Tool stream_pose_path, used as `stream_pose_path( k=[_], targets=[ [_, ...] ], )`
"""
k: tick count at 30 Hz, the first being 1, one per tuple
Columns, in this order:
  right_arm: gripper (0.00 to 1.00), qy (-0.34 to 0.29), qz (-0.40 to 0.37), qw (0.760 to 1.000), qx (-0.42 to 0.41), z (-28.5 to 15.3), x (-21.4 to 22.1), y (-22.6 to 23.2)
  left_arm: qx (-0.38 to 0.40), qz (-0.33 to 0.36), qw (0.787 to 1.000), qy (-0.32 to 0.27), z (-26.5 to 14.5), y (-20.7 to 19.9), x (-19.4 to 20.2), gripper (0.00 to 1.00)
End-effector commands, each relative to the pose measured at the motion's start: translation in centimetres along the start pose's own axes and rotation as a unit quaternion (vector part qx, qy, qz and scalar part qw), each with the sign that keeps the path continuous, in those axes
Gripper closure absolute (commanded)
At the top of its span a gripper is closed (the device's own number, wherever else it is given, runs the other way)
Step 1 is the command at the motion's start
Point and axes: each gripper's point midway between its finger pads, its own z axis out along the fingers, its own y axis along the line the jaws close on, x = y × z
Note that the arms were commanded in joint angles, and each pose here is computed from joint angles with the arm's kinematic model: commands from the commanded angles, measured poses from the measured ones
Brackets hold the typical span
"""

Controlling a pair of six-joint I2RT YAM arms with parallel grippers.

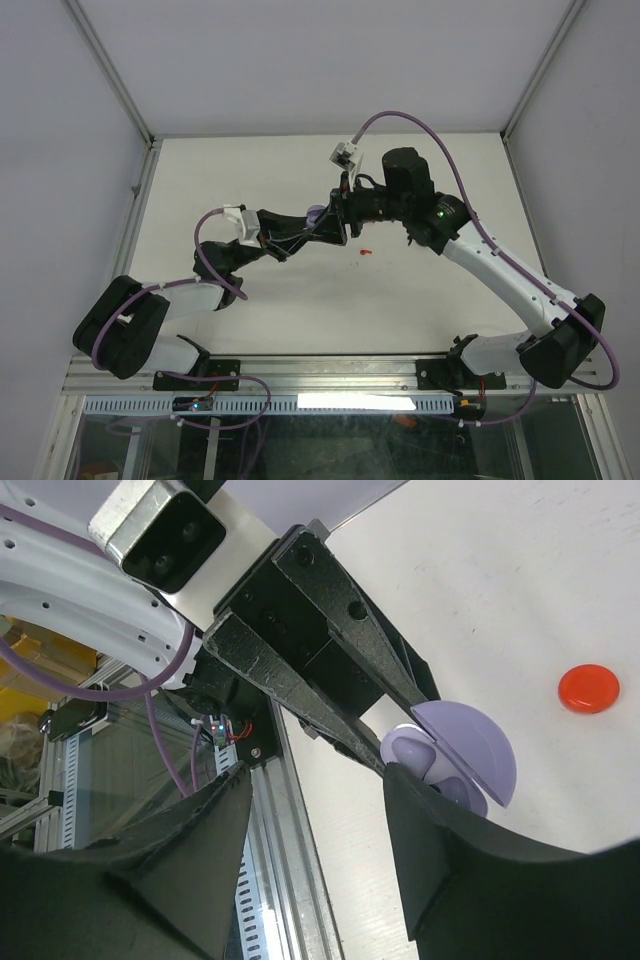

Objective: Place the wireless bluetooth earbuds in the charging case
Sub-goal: Place the earbud in the charging case, then pick up the earbud from the center of the board.

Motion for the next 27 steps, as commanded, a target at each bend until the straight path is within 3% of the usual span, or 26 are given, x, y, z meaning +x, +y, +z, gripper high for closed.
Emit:
stream_pose_path(
  k=[1,6,13,17,27],
  targets=[
    [0.42,-0.04,-0.025,0.999,-0.012,-0.5,-2.7,1.4,0.028,0.104,0.988,-0.115,0.3,-1.7,-6.1,1.0],
    [0.4,-0.039,-0.047,0.998,0.03,-1.5,-2.6,0.6,-0.04,0.095,0.987,-0.124,-0.8,0.1,-6.3,1.0],
    [0.39,-0.026,-0.037,0.984,0.17,-2.9,-2.3,-5.3,-0.121,0.079,0.987,-0.067,-2.6,2.4,-4.7,1.0],
    [0.39,0.004,-0.008,0.958,0.288,-3.8,-1.0,-11.0,-0.163,0.076,0.984,-0.01,-3.8,3.5,-3.8,1.0],
    [0.41,0.071,0.054,0.88,0.467,-5.6,3.0,-23.0,-0.206,0.095,0.969,0.1,-6.6,4.6,-2.8,1.0]
  ],
)
